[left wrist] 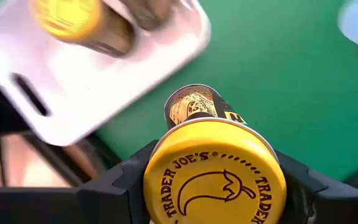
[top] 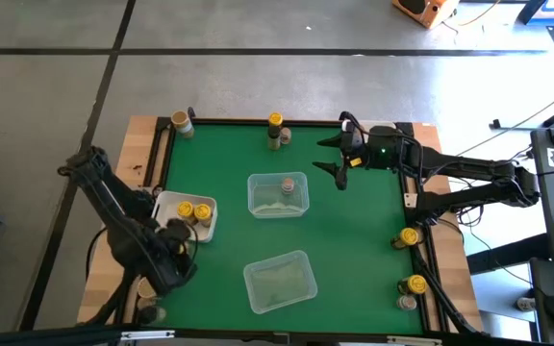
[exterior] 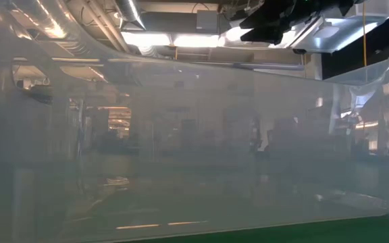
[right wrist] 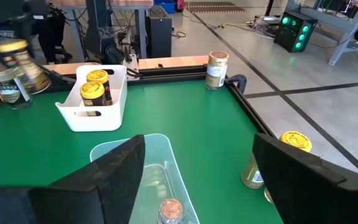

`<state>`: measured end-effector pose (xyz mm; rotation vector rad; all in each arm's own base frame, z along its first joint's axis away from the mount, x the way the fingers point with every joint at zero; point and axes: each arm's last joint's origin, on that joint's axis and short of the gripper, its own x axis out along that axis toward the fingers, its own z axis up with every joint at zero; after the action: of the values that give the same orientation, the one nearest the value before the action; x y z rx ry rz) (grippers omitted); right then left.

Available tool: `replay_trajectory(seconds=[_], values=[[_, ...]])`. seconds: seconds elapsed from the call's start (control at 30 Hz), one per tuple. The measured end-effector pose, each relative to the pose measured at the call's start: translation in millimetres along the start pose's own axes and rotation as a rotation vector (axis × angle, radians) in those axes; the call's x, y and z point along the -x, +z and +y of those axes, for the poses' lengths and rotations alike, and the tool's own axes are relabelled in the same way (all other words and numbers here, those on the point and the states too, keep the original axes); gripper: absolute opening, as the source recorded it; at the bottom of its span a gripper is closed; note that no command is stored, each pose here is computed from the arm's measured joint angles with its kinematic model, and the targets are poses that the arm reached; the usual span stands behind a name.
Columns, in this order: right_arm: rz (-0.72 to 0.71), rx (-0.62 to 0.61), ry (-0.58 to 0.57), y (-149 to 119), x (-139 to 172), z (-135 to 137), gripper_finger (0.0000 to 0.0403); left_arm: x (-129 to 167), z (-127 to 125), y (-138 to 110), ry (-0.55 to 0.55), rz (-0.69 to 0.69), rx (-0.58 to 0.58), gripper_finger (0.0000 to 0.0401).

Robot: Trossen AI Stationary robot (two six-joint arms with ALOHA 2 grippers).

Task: Sort spices by type
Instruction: Put the yellow spice can into the bottom white bin

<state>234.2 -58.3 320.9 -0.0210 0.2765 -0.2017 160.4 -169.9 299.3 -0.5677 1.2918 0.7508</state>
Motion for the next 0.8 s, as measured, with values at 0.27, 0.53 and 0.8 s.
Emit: replay_trajectory(seconds=[0.27, 0.53, 0.8], values=[[0.0, 0.0, 0.0, 0, 0, 0, 0.0299, -4, 10, 27, 0.068, -0.085, 0.084, 0.0218], [0.004, 0.0, 0.0, 0, 0, 0, 0.0299, -38, 15, 41, 0.158, -0.09, 0.119, 0.022], [0.003, 0.0, 0.0, 0, 0, 0, 0.0299, -62, 11, 49, 0.115, -0.081, 0.118, 0.0221]])
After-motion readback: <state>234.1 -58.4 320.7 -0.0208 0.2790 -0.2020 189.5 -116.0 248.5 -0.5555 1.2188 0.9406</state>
